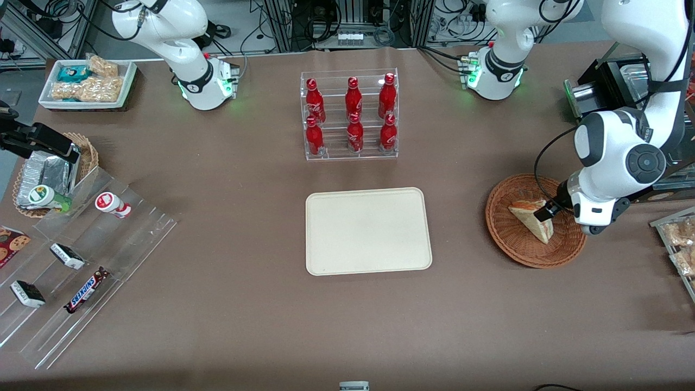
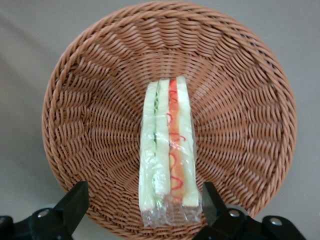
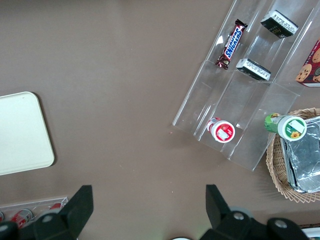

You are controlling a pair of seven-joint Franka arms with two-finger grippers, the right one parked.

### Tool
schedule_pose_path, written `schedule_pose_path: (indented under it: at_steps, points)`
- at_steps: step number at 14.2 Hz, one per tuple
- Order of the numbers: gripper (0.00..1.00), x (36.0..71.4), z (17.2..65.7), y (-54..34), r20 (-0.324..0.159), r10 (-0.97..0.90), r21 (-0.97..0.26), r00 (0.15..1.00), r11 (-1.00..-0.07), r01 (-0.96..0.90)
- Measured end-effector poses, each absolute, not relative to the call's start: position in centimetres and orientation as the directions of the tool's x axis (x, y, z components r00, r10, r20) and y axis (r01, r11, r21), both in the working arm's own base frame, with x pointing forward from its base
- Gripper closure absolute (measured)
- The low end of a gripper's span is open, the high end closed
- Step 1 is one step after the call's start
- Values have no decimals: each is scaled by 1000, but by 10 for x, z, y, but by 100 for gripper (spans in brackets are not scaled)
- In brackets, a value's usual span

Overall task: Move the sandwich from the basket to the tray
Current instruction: 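Close the left gripper on the sandwich wedge and lift it, then carry the sandwich to the white tray and lower it onto it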

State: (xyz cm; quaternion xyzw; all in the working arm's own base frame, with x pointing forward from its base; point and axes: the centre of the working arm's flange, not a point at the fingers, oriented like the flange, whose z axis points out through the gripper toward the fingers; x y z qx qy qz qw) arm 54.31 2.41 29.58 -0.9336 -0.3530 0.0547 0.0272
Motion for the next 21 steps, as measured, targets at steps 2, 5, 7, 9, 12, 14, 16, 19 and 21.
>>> schedule_pose_path:
  at_steps: [2, 5, 7, 9, 12, 14, 16, 19, 21]
  points:
    - [0, 545, 286, 23, -66, 715, -83, 696, -699, 710]
    - [13, 547, 266, 16, -57, 772, -81, 634, -636, 767]
    - [36, 546, 260, 12, -62, 779, -87, 624, -627, 774]
    - [56, 547, 262, 11, -61, 779, -86, 624, -627, 774]
    - [80, 554, 283, 0, -72, 767, -97, 638, -642, 761]
    - [82, 569, 315, -28, -93, 734, -113, 673, -679, 725]
    - [86, 581, 345, -65, -101, 690, -111, 716, -723, 681]
    - [87, 585, 356, -133, -101, 607, -84, 789, -795, 601]
    - [87, 585, 352, -191, -109, 532, -65, 840, -847, 528]
